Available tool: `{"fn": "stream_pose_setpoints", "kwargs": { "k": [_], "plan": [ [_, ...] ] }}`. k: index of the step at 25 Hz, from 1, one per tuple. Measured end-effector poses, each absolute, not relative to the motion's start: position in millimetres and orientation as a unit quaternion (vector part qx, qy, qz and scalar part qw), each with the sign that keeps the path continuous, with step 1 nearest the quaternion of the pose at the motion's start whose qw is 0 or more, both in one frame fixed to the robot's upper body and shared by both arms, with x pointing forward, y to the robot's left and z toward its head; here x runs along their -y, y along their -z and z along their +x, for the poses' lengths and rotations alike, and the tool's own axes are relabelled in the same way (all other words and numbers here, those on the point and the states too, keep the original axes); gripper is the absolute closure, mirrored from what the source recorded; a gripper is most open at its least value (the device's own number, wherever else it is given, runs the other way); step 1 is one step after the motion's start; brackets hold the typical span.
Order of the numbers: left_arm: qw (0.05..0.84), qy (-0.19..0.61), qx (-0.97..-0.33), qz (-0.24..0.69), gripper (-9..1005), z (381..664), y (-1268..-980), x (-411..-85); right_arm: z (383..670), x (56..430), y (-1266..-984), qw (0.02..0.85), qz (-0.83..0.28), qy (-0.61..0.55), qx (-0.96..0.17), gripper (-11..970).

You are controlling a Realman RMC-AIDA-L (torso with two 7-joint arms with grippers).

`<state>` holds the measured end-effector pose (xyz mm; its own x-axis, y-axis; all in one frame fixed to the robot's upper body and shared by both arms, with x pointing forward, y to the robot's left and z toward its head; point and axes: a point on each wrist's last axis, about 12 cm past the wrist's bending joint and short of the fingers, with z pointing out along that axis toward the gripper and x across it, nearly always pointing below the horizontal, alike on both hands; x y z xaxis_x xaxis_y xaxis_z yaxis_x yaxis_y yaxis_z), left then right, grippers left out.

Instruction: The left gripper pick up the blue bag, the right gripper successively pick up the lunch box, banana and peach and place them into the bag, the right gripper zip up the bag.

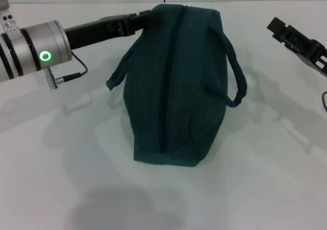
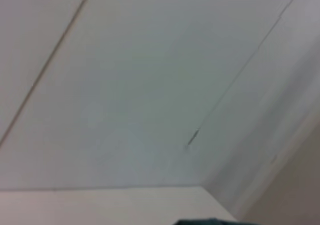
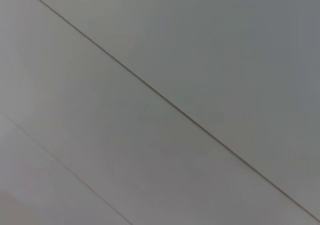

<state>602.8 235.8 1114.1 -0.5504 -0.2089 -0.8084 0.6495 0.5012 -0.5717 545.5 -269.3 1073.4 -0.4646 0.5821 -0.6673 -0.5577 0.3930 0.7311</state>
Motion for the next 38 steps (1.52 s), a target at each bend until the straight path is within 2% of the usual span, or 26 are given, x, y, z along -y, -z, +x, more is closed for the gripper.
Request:
{"fn": "stream_pose_setpoints", "kwargs": {
  "k": [5, 10, 18, 23, 28, 30, 32, 38],
  "plan": [
    [0.46, 0.494, -0.723, 0.148, 634, 600.3, -1118.9, -236.9, 543.6, 270.9, -1078.2, 0.53, -0.012, -0.551, -0.645, 91],
    [0.469, 0.517, -0.697, 0.163, 405, 598.3, -1132.2, -242.6, 539.8, 272.6, -1090.1, 0.559, -0.067, -0.554, -0.614, 92],
    [0.491, 0.511, -0.669, 0.223, 167, 582.0, -1157.3, -275.7, 533.2, 271.8, -1111.7, 0.597, -0.198, -0.544, -0.556, 93],
    [0.477, 0.506, -0.663, 0.276, 114, 559.0, -1159.3, -300.2, 526.2, 263.4, -1119.3, 0.587, -0.289, -0.543, -0.526, 93],
    [0.466, 0.507, -0.634, 0.351, 103, 528.7, -1155.3, -318.2, 517.6, 240.0, -1115.2, 0.541, -0.384, -0.543, -0.515, 94],
    [0.465, 0.506, -0.631, 0.36, 103, 524.8, -1154.1, -319.9, 513.4, 228.2, -1112.1, 0.511, -0.43, -0.541, -0.512, 94],
    [0.453, 0.501, -0.631, 0.381, 103, 511.5, -1144.9, -324.8, 510.4, 220.1, -1108.4, 0.487, -0.461, -0.537, -0.512, 94],
    [0.435, 0.502, -0.633, 0.398, 103, 498.1, -1132.5, -323.9, 510.3, 209.2, -1099.2, 0.464, -0.478, -0.527, -0.528, 95]
  ]
}}
